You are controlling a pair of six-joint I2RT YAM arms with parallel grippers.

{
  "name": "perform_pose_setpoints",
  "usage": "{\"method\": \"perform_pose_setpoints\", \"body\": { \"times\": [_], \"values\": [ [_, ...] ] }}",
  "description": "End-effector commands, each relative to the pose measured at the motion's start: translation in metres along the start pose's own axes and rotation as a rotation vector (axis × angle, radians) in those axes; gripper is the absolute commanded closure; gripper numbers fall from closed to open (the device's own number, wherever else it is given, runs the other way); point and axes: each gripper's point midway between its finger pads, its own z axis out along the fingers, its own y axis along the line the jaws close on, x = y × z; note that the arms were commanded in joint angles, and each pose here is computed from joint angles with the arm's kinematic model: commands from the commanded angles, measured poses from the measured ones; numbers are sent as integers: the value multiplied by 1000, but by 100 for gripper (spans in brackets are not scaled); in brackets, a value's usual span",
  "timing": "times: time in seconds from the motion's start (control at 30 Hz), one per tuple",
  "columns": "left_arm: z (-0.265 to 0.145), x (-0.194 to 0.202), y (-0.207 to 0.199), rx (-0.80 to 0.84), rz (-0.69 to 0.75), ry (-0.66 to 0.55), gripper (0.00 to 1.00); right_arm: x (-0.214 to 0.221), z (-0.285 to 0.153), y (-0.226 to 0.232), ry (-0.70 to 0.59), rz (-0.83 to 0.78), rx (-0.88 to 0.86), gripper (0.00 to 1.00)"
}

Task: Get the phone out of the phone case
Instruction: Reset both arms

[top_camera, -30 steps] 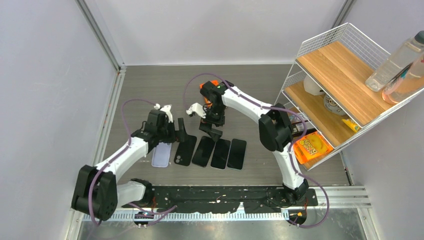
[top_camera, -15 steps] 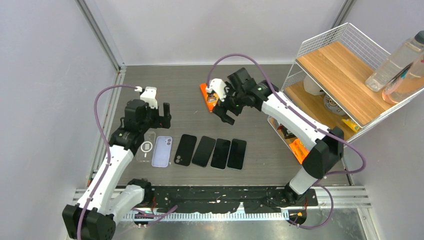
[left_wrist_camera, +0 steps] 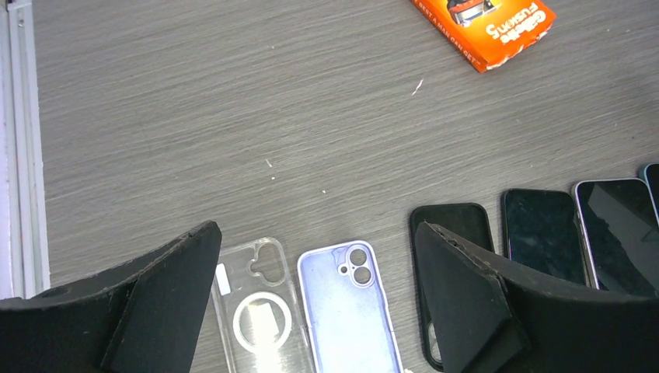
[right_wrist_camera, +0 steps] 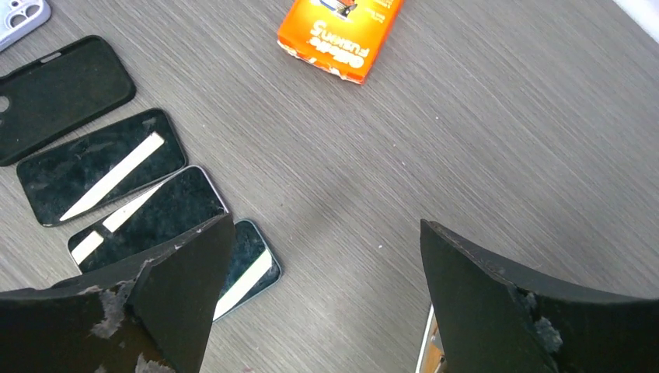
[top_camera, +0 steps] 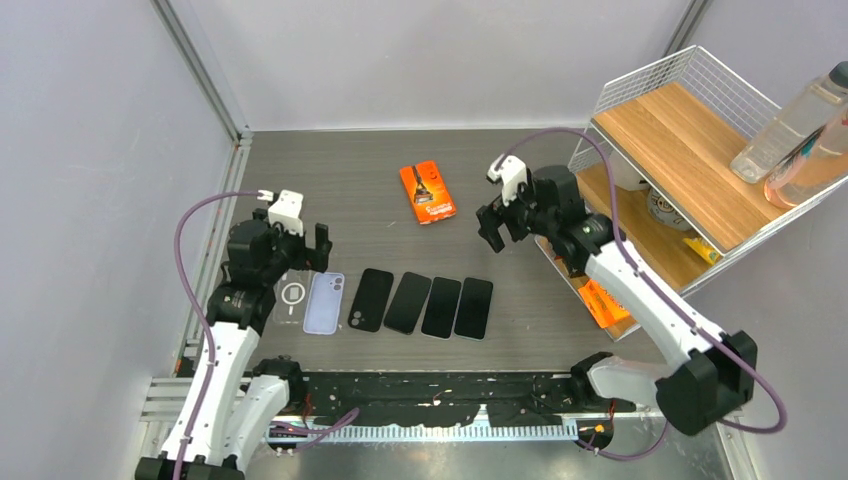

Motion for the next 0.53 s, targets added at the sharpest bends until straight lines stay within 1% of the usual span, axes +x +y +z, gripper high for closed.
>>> {"method": "perform_pose_setpoints", "body": {
  "times": [0.0,0.03,0.07,0.1,0.2,0.5],
  "values": [
    [-2,-26,0,31,11,-139,0,-21,-12,-1,-208,-45,53,4],
    [-1,-26,0,32,4,-149,0,-9,-10,-1,-195,-46,60,4],
    [-1,-26,0,35,-2,-157,0,-14,-16,-2,-232,-62,73,4],
    [0,-25,0,38,-6,-166,0,-7,-15,-2,-225,-64,82,4],
    [1,-26,3,21,-14,-190,0,-10,-22,-8,-256,-72,120,4],
    [-1,-24,6,2,-3,-201,0,0,-11,-11,-217,-73,123,4]
  ]
}}
